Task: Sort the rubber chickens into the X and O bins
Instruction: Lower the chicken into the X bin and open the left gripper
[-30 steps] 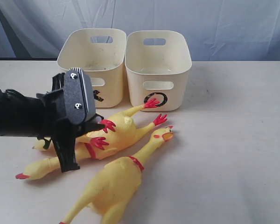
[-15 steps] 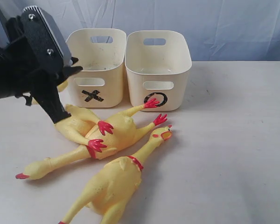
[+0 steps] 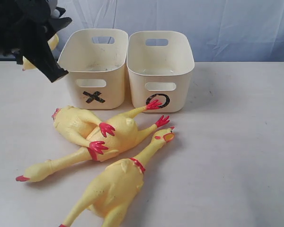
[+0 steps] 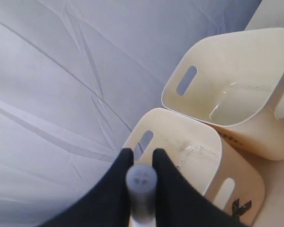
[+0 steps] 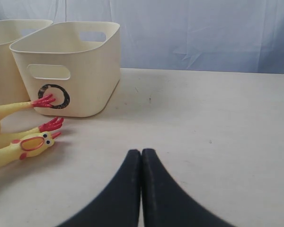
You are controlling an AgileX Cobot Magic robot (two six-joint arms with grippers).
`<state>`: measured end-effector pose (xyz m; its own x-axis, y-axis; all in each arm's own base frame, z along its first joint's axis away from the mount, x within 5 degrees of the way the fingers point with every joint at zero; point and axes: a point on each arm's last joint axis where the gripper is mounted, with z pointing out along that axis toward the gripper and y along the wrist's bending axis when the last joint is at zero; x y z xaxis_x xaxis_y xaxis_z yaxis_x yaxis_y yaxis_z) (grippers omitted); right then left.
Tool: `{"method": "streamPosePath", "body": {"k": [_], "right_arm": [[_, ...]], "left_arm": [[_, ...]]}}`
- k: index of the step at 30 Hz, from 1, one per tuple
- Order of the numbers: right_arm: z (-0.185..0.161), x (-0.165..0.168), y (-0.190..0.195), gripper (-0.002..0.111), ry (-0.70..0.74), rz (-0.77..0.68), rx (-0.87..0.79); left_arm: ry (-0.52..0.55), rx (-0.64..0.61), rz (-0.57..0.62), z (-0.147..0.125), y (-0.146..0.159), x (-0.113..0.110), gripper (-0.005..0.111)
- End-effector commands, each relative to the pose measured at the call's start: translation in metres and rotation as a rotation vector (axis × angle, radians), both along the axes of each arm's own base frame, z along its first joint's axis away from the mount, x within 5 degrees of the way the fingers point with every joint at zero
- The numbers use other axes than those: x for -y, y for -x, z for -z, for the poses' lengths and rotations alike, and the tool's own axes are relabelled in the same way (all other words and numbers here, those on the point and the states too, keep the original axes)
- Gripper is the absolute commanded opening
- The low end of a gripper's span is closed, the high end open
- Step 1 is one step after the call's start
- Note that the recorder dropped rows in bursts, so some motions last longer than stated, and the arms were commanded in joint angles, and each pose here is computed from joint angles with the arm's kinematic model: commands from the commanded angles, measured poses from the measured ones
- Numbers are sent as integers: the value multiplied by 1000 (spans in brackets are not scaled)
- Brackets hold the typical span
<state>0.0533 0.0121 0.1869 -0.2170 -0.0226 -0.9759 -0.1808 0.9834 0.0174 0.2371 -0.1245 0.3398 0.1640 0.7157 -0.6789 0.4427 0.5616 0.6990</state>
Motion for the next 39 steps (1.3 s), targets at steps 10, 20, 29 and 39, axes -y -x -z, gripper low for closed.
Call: {"method": "streamPosePath", "body": {"k": [10, 20, 29, 39], "right_arm": [[1, 0, 0, 0, -1, -3, 7], [1, -1, 0, 0, -19, -4, 5], [1, -1, 0, 0, -19, -4, 5], [1, -1, 0, 0, -19, -4, 5]], "left_arm": [[-3, -2, 106, -13, -37, 32, 0], [-47, -83, 92, 22, -94, 63, 0], [-56, -103, 56, 35, -109, 68, 8], [-80, -41, -113, 31, -116, 54, 61]]}}
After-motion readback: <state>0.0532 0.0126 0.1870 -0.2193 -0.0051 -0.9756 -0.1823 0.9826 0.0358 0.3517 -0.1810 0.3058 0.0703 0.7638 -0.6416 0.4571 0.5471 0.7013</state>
